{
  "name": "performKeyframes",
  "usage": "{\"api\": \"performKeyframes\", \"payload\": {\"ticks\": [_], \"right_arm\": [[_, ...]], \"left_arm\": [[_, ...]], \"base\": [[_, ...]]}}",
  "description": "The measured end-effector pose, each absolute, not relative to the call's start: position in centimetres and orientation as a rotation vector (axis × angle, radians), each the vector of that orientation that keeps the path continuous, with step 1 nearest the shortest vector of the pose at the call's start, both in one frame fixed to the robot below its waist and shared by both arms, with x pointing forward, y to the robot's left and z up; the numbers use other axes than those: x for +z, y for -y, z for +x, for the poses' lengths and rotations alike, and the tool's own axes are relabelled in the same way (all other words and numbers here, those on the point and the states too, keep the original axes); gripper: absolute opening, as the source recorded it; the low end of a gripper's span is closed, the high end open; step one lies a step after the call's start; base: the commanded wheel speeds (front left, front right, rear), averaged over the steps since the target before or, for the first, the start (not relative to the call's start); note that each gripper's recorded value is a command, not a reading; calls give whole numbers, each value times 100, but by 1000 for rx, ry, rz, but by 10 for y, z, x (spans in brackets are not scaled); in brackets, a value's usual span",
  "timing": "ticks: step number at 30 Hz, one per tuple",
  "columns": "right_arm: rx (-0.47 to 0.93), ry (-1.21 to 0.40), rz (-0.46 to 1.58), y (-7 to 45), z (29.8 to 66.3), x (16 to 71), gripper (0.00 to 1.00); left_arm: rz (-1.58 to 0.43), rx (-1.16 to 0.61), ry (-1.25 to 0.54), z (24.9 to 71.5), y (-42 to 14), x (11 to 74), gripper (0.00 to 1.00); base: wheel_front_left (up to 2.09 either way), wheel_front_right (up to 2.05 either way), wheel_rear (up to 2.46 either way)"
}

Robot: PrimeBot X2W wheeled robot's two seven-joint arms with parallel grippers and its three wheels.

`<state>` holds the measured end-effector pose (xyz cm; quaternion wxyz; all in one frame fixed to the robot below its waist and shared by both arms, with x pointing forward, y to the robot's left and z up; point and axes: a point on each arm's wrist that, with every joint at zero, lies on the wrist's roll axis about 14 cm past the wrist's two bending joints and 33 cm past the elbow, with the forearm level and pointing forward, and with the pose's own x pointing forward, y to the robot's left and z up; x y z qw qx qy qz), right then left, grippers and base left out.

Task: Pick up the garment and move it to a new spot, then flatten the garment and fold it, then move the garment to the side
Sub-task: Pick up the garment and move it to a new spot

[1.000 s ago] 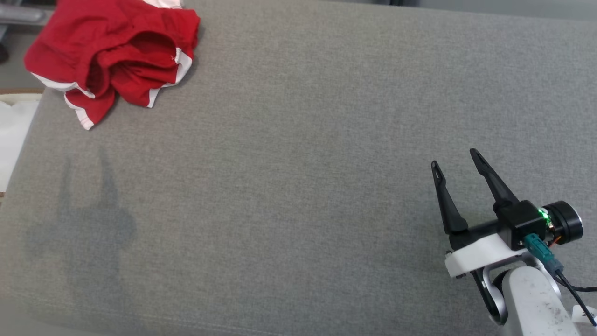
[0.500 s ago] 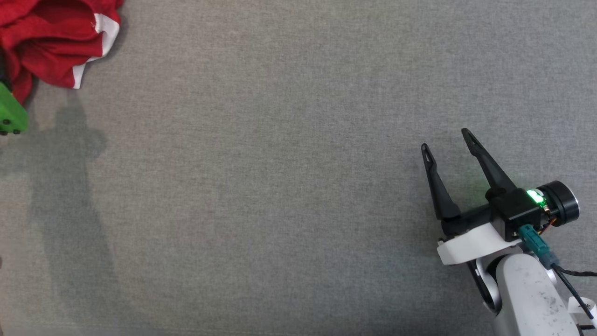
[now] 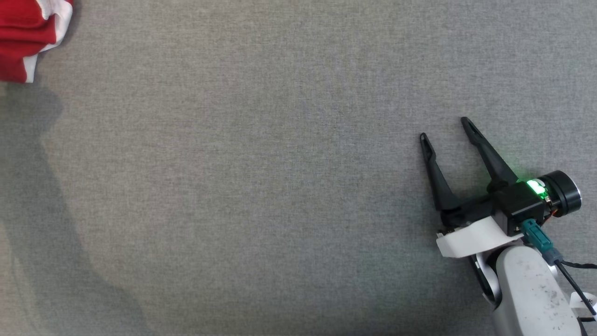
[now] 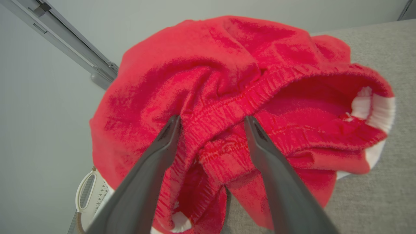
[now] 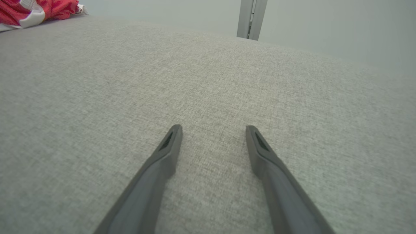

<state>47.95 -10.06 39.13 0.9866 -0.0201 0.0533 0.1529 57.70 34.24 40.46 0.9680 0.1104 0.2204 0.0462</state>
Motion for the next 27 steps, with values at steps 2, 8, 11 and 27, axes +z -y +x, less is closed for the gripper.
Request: {"api": "performKeyframes", "payload": {"ticks": [2, 8, 11, 27], "right_arm": [[305, -111, -41, 102, 480, 389, 100], [301, -118, -40, 103, 481, 385, 100], [296, -118, -36, 104, 482, 384, 100], [292, -66, 2, 103, 477, 417, 100]], "left_arm": [[232, 90, -462, 579, -342, 400, 100], [232, 116, -508, 582, -348, 390, 49], [232, 140, -488, 585, -353, 391, 0], [259, 130, -195, 594, -358, 494, 0]], "base": [[0, 0, 0], [0, 0, 0], [0, 0, 0], [0, 0, 0]]}}
